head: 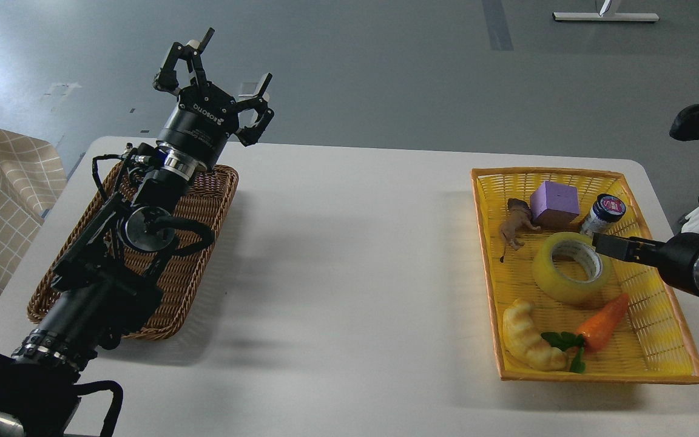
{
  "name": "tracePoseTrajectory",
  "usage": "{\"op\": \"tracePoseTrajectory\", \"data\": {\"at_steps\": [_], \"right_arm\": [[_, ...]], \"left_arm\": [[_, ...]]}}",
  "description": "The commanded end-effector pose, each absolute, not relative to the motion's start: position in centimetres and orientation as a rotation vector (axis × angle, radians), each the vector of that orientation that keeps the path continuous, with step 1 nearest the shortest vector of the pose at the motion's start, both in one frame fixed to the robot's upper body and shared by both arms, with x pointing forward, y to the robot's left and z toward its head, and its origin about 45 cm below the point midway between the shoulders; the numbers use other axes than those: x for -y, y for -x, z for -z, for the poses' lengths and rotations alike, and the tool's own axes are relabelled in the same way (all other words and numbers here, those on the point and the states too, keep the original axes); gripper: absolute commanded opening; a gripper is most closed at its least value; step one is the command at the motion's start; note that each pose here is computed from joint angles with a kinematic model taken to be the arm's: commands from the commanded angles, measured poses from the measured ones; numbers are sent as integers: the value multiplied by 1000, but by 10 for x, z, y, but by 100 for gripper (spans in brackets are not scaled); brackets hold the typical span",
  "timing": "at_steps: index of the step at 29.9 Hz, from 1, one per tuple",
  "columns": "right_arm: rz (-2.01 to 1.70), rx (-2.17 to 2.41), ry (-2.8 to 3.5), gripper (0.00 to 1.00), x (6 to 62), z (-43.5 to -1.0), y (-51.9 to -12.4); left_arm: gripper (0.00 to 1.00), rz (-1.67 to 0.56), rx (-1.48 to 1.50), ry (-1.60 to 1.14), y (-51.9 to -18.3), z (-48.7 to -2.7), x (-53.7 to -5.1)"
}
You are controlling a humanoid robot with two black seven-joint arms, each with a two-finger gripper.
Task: Place and transfer tape with both arms
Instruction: 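Insert the right gripper into the tape roll's hole and grip it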
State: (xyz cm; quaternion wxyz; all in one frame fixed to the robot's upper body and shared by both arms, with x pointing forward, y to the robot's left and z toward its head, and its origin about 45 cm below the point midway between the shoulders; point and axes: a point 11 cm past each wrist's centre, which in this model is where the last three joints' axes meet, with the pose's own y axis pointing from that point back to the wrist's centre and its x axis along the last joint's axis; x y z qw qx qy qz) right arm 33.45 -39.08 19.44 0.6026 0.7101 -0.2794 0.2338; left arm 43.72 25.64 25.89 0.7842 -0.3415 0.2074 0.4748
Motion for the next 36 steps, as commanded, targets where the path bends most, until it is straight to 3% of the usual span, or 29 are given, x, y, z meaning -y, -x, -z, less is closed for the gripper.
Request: {"op": "tracePoseTrajectory", "data": {"at_steps": [1,20,36], "right_arm": [[-558,625,-1620,97,390,-189,-333],[-582,584,-1575,94,382,-167,-336],[-542,550,-1571,66,378,-146,-336]], "left_arm": [[98,-1023,-451,739,-437,-258,-255],[98,-1027,-447,739,-437,-259,-257],[98,-1028,-448,738,-437,-258,-257]]}}
